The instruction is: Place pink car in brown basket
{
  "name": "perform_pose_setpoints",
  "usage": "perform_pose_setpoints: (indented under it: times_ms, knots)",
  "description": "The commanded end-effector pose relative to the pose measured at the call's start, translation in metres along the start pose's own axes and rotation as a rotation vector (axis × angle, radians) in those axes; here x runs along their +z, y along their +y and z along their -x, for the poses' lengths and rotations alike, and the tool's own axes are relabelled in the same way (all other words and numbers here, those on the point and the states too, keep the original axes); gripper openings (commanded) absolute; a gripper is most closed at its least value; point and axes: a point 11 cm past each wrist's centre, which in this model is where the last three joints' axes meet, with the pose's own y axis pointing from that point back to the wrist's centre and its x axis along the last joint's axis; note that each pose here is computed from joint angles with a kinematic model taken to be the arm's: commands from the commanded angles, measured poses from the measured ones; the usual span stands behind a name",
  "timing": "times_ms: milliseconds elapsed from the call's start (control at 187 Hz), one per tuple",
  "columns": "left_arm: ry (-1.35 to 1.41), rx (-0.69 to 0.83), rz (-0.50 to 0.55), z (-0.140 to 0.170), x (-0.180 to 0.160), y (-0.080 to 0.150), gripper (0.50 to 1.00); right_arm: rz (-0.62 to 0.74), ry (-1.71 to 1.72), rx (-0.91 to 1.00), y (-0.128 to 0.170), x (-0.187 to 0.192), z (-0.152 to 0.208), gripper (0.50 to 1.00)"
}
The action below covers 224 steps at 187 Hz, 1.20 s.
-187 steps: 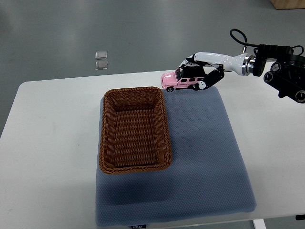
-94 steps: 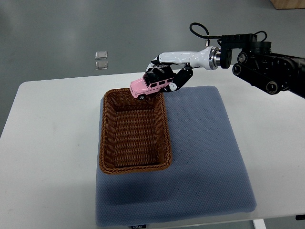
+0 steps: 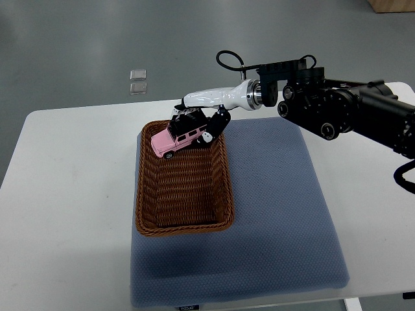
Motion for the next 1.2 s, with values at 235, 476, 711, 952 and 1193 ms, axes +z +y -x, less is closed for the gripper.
perform_pose_setpoints:
  times_ms: [235,476,711,952,1193]
  knots:
    - [0.000,0.000,0.001,0.000,0.000,0.000,1.000,0.022,-0.029,-0.018,-0.014,0.014,0.040,0.500]
    - [-0.002,0.000,-0.001,0.000,0.000,0.000,1.000,0.010,-0.039,-0.016,-0.020,0.010,0.049,0.500]
    - [0.000,0.000,-0.001,0.000,0.000,0.000,1.000,0.008,-0.054,-0.022,-0.022,0.010,0.055,0.752]
    - [0.000,0.000,-0.001,0.000,0.000,0.000,1.000,0.004,-0.063,-0.013,-0.022,0.010,0.053,0.901]
    - [0.000,0.000,-0.001,0.000,0.000,0.000,1.000,-0.005,-0.112,0.027,-0.017,0.012,0.044,0.901]
